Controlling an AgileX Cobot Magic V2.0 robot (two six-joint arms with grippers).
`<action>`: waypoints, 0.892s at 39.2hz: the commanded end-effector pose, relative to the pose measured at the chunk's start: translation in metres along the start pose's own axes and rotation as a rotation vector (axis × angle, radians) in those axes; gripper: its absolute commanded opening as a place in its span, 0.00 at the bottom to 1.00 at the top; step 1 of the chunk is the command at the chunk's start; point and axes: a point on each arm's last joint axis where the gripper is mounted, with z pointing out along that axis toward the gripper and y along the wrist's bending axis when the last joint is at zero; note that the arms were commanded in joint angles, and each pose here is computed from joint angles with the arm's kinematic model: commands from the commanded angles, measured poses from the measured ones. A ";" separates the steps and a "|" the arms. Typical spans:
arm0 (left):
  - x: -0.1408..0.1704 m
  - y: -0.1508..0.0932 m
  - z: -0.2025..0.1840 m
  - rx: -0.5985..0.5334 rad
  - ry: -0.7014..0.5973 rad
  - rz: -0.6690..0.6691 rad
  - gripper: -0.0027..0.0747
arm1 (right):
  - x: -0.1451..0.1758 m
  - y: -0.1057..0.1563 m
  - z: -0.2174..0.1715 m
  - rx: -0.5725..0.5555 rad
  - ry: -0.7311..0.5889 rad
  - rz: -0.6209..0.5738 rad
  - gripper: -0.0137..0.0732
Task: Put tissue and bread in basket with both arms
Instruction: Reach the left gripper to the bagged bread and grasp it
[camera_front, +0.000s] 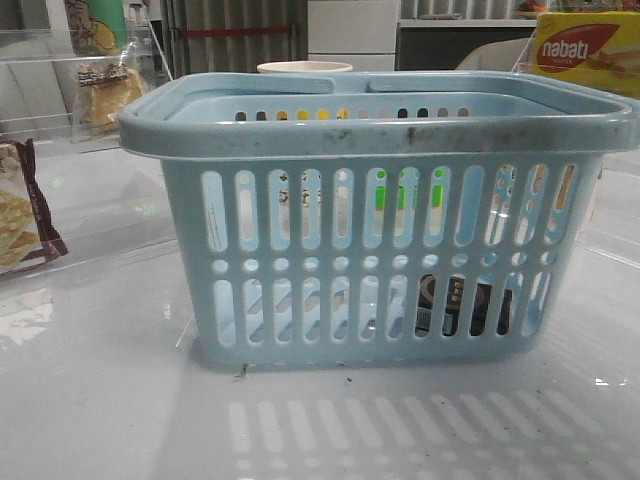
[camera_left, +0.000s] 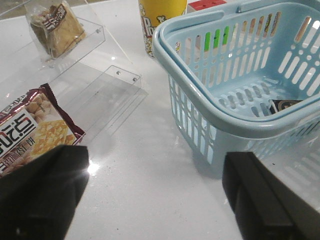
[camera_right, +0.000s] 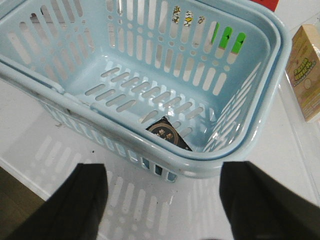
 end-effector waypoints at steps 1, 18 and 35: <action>-0.026 0.002 0.008 -0.010 -0.085 -0.006 0.90 | -0.014 -0.001 -0.008 0.011 -0.113 -0.016 0.82; -0.090 0.047 0.111 -0.173 0.062 -0.007 0.90 | -0.014 -0.001 -0.007 0.011 -0.108 -0.016 0.82; -0.118 0.128 0.227 -0.286 0.071 -0.129 0.90 | -0.014 -0.001 -0.007 0.011 -0.108 -0.016 0.82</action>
